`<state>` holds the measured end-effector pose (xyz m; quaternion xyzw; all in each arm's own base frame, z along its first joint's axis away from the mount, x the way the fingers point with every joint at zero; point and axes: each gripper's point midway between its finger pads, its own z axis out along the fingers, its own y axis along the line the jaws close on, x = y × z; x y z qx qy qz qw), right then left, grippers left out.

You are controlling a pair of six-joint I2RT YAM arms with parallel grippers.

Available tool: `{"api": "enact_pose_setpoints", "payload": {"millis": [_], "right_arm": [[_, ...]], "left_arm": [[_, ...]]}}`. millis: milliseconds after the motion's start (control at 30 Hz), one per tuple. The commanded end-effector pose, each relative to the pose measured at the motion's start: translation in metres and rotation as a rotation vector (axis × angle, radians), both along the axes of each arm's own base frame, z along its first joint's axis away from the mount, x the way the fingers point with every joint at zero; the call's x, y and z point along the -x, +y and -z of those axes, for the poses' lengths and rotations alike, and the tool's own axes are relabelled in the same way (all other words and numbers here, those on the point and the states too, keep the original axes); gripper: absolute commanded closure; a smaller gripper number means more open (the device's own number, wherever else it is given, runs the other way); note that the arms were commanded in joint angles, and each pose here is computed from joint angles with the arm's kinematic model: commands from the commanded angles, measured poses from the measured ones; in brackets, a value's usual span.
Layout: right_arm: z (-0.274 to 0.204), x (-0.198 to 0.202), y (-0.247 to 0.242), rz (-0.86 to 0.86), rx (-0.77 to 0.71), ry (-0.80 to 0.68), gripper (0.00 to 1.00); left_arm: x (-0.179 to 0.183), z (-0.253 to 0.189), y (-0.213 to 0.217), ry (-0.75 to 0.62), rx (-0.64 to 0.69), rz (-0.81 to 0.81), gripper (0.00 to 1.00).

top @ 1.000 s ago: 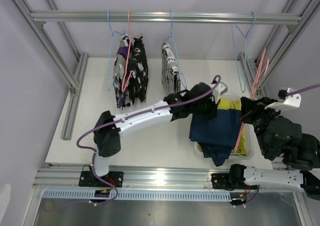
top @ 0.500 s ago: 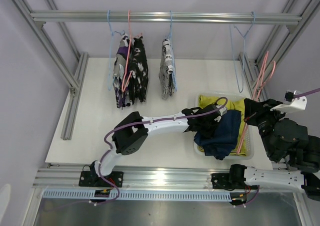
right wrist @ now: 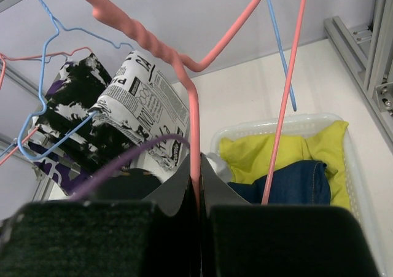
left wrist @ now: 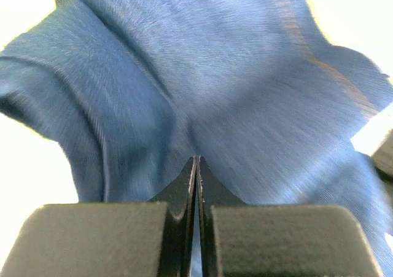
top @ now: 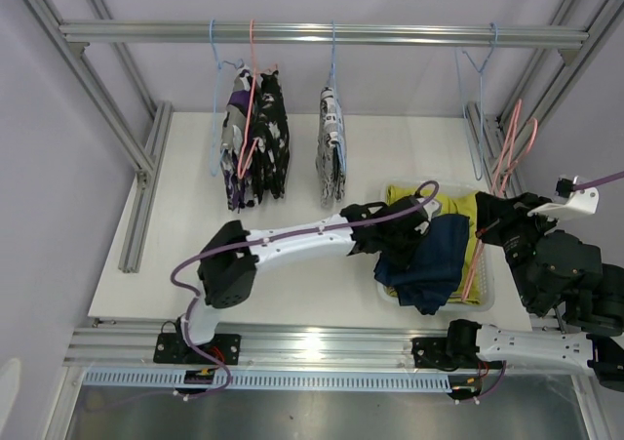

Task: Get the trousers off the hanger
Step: Place the trousers in the bin.

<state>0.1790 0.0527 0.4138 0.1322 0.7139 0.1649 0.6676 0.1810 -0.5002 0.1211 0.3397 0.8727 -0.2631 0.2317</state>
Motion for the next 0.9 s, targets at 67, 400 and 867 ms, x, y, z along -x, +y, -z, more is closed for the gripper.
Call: {"api": "enact_pose_setpoints", "payload": {"millis": [67,400,867], "right_arm": [[-0.009,0.002,-0.007,0.009,-0.061,-0.01,1.0],[-0.005,0.003,-0.01,0.006,-0.062,-0.001,1.0],[0.001,0.004,-0.011,0.008,-0.06,0.009,1.0]], "left_arm": [[0.014,-0.098,0.007,-0.095,0.166,0.045,0.99],[0.043,-0.066,-0.039,0.018,0.224,0.148,0.99],[0.081,0.022,-0.042,0.123,0.086,0.174,0.99]]}}
